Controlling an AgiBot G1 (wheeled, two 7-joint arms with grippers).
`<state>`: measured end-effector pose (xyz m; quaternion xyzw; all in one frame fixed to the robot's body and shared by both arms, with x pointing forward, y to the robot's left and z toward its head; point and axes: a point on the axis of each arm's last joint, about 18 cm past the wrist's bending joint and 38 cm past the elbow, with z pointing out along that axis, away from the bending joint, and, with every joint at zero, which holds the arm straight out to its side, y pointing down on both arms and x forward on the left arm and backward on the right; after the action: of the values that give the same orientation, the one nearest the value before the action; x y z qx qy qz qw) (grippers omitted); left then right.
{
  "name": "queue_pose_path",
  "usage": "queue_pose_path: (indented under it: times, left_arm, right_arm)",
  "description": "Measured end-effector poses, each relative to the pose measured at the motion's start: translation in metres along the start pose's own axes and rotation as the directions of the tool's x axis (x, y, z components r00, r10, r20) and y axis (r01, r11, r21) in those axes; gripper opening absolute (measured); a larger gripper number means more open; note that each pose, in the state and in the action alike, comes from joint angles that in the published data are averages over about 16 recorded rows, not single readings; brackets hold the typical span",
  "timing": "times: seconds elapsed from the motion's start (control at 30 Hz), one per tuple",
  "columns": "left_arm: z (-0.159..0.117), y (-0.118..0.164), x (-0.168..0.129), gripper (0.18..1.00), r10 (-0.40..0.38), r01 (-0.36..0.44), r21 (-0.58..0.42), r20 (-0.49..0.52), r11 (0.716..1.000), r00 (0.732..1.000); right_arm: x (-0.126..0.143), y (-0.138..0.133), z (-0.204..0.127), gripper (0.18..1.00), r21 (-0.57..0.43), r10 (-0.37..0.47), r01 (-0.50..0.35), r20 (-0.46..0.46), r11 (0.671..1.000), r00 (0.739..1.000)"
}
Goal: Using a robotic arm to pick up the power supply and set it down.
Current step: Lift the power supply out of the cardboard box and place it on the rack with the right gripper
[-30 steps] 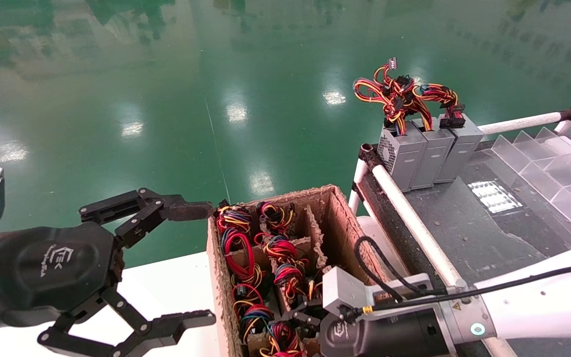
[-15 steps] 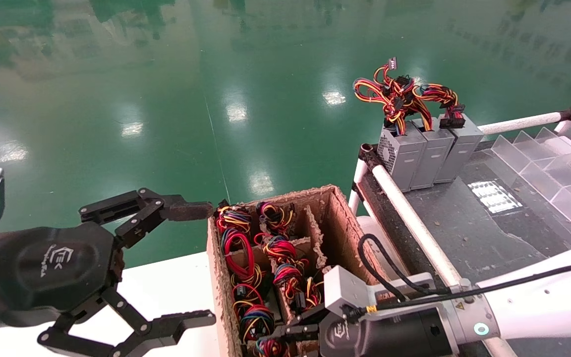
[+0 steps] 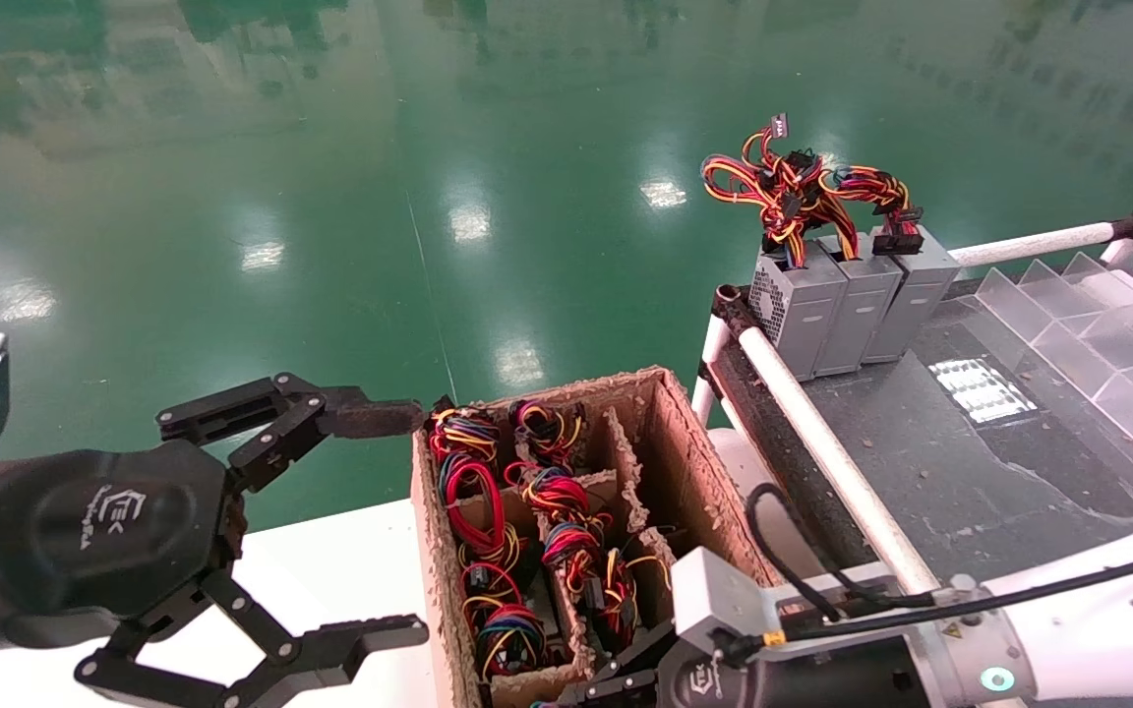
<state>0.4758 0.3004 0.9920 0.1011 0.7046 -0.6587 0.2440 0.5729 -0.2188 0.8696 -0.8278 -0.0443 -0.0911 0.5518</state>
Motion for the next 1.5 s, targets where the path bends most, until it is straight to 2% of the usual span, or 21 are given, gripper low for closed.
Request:
queue_pose_path:
  times: [0.23,0.53,0.73,0.93,1.2,1.33,1.5]
  left_arm:
    - [0.0,0.0,0.0,1.001,0.0,0.0,0.0,0.0,1.0,1.0]
    - [0.0,0.0,0.0,1.001,0.0,0.0,0.0,0.0,1.0,1.0]
    - [0.0,0.0,0.0,1.001,0.0,0.0,0.0,0.0,1.0,1.0]
    - [0.0,0.0,0.0,1.001,0.0,0.0,0.0,0.0,1.0,1.0]
    - [0.0,0.0,0.0,1.001,0.0,0.0,0.0,0.0,1.0,1.0]
    - [0.0,0.0,0.0,1.001,0.0,0.0,0.0,0.0,1.0,1.0]
    - [0.0,0.0,0.0,1.001,0.0,0.0,0.0,0.0,1.0,1.0]
  right_arm:
    - [-0.01,-0.024,-0.021,0.24,0.088,-0.012,0.012,0.002,0.996,1.0]
    - [-0.024,-0.075,-0.066,0.235,0.24,-0.038,0.04,-0.014,0.97,0.999]
    - [-0.029,-0.107,-0.105,0.235,0.33,-0.072,0.091,-0.069,0.94,0.995]
    - [-0.032,-0.128,-0.15,0.234,0.391,-0.101,0.161,-0.169,0.906,0.98]
    - [-0.034,-0.139,-0.214,0.233,0.416,-0.1,0.245,-0.34,0.876,0.935]
    - [-0.035,-0.134,-0.245,0.232,0.398,-0.087,0.275,-0.43,0.875,0.899]
    - [-0.037,-0.12,-0.28,0.232,0.352,-0.064,0.293,-0.537,0.889,0.841]
